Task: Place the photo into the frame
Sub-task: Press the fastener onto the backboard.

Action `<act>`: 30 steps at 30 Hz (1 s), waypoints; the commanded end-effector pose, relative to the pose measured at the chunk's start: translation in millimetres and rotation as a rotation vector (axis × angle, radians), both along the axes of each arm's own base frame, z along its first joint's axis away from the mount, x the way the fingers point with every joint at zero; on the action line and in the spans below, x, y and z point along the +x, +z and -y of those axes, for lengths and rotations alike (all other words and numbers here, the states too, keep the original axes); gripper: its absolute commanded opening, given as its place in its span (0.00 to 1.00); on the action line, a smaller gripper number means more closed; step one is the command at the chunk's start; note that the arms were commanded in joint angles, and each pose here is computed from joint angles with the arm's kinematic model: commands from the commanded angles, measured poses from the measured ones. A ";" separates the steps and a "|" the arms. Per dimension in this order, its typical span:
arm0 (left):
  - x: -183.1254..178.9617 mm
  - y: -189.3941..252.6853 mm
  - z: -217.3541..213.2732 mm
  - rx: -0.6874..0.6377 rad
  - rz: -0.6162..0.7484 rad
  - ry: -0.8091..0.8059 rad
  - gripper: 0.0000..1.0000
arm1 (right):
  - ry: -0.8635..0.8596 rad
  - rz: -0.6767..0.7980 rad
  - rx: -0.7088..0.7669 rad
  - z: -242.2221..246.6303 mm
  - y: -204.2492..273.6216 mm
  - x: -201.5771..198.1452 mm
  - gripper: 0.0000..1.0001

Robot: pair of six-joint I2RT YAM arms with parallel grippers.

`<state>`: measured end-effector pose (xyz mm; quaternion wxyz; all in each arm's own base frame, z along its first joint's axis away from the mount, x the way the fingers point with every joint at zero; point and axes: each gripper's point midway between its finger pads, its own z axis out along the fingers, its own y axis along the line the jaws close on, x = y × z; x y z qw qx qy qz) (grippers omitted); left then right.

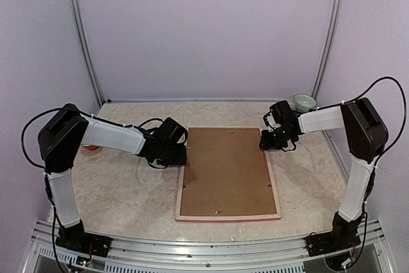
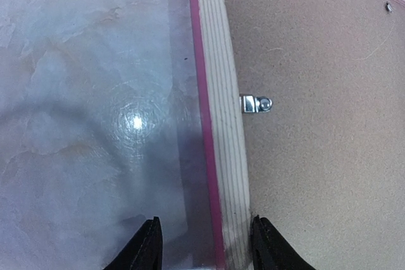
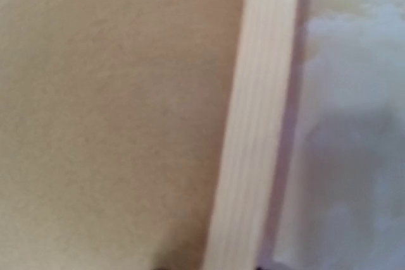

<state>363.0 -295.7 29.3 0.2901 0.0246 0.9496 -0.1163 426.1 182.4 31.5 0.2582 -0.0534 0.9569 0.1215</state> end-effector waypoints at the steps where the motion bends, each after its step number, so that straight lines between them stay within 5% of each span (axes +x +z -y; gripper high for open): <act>1: -6.5 -5.4 -10.6 0.029 -0.018 0.011 0.48 | -0.009 -0.031 -0.015 4.4 -13.5 -5.4 0.27; 18: -6.6 -1.4 -14.0 0.024 -0.007 0.018 0.48 | 0.007 -0.036 0.022 -1.2 -0.7 -9.7 0.20; 30: -5.1 15.7 -4.5 -0.004 0.028 0.019 0.50 | -0.008 -0.028 -0.071 -3.6 12.5 1.2 0.52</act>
